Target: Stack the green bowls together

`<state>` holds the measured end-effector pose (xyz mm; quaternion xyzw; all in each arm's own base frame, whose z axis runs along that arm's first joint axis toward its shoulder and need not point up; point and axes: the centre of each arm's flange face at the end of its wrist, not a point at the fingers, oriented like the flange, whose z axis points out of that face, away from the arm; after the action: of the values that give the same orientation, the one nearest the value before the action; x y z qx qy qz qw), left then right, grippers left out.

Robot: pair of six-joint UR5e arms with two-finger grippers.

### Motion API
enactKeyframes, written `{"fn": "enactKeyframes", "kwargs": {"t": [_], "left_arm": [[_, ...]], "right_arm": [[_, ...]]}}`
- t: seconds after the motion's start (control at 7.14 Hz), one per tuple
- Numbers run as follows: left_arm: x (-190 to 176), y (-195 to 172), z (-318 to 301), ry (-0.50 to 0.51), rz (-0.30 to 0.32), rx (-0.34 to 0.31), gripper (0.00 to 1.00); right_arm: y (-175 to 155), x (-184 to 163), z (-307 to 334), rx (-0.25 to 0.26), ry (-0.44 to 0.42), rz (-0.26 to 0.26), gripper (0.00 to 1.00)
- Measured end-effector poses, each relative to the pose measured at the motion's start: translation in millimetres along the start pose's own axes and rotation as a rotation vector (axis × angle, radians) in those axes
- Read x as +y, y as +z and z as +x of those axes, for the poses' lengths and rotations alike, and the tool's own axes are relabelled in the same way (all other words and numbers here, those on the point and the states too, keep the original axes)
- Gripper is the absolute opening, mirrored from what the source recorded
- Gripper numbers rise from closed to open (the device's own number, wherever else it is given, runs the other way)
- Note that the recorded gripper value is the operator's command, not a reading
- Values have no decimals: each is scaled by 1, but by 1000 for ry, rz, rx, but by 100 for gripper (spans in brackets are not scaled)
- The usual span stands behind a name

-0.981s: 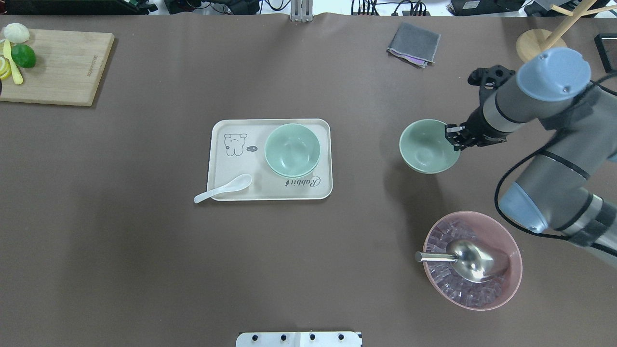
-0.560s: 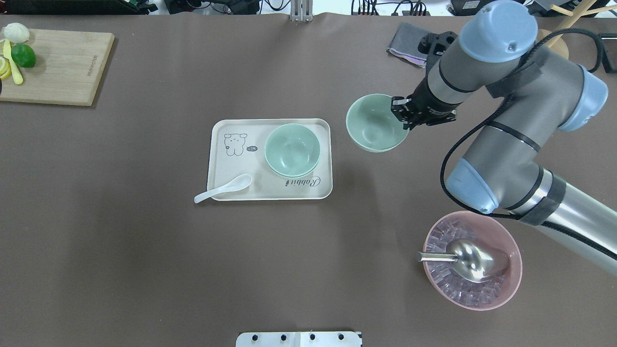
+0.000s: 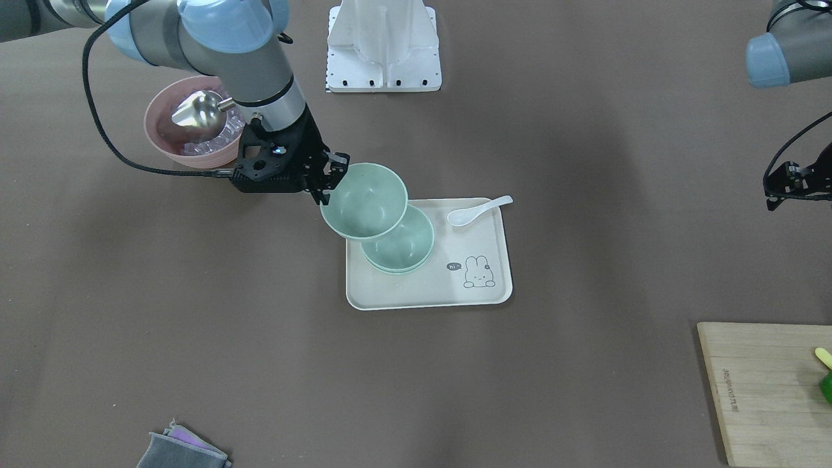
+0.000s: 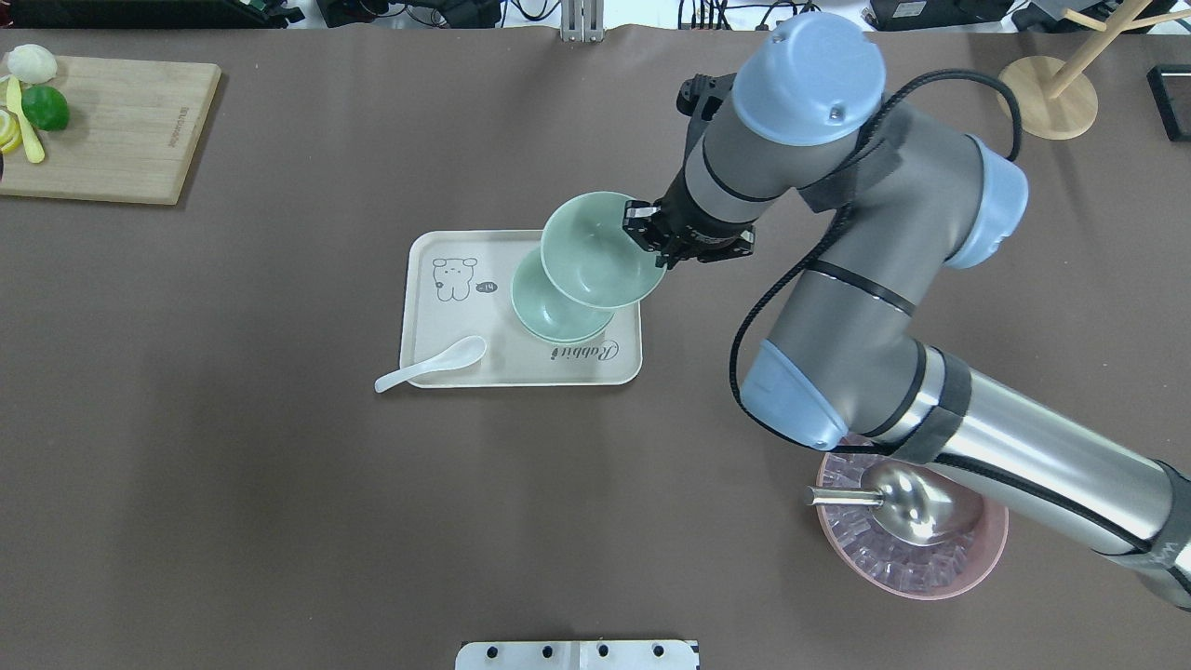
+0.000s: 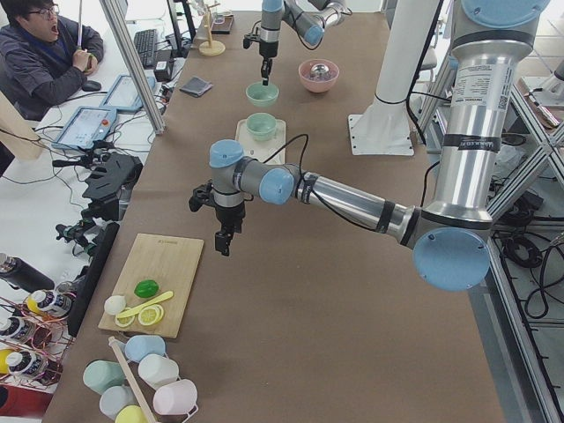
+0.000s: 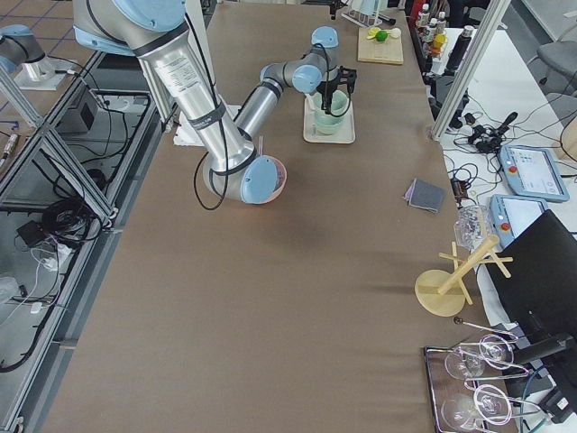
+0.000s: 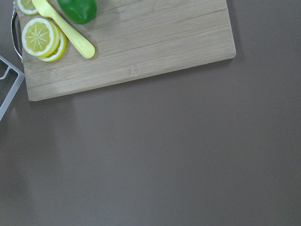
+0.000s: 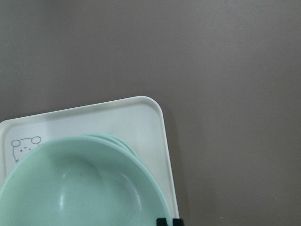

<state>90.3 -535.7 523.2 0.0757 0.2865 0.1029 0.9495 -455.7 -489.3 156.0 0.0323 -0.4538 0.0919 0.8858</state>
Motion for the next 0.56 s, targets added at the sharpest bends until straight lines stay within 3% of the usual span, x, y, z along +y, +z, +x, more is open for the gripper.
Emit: {"fn": "enactKeyframes", "kwargs": {"t": [0.56], "left_arm": [[0, -7, 3, 6, 14, 0, 98]], "right_arm": [[37, -9, -51, 54, 28, -6, 0]]}}
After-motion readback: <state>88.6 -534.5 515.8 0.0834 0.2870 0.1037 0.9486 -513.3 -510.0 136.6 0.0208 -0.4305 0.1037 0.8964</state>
